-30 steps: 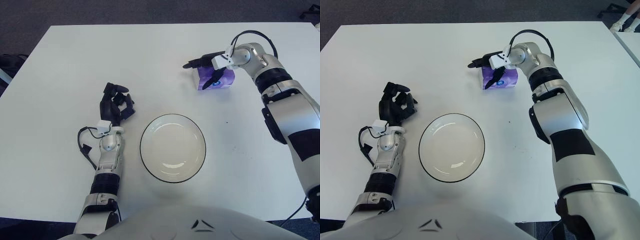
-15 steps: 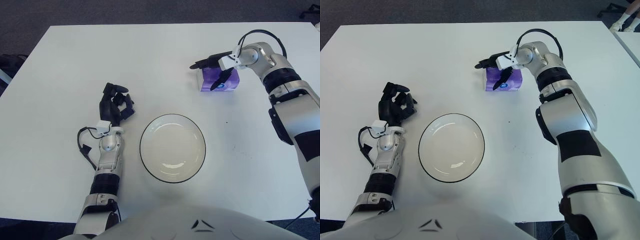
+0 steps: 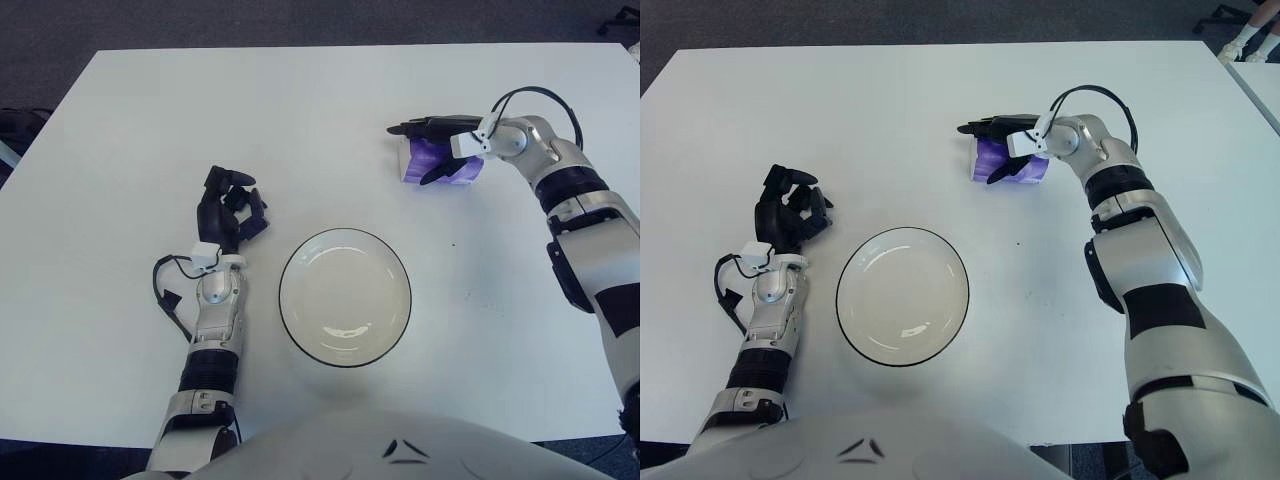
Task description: Put the tissue paper into the plate.
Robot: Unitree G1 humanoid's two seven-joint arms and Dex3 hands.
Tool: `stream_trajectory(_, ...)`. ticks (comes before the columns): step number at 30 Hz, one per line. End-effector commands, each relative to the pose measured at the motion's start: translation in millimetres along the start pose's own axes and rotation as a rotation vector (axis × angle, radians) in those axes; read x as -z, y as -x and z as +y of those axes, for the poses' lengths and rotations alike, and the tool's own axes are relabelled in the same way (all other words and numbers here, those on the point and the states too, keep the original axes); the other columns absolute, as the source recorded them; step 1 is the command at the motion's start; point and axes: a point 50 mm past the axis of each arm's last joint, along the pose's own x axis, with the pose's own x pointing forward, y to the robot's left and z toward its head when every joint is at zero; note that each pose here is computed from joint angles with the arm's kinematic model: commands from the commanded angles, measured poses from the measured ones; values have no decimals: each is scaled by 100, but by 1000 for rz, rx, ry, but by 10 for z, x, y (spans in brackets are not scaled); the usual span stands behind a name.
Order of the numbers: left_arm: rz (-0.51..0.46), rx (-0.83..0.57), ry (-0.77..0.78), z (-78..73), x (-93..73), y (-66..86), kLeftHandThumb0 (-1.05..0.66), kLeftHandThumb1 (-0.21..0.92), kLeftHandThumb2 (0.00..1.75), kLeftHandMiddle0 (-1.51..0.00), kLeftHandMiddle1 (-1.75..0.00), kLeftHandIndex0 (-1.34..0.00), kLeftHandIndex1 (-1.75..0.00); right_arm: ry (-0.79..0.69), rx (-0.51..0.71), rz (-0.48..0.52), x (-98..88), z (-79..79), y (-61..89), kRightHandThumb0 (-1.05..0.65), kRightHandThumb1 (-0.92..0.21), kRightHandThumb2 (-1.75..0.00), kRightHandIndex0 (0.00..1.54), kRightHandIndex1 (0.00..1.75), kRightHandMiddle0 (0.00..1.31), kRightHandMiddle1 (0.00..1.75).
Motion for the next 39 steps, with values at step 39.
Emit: stream_trajectory(39,319,-71,-25,195,515,754,-41,54,104,-66,-175,-43,-175,-34,412,273,156,1313,21,-103,-62,-57,0,0,0,0)
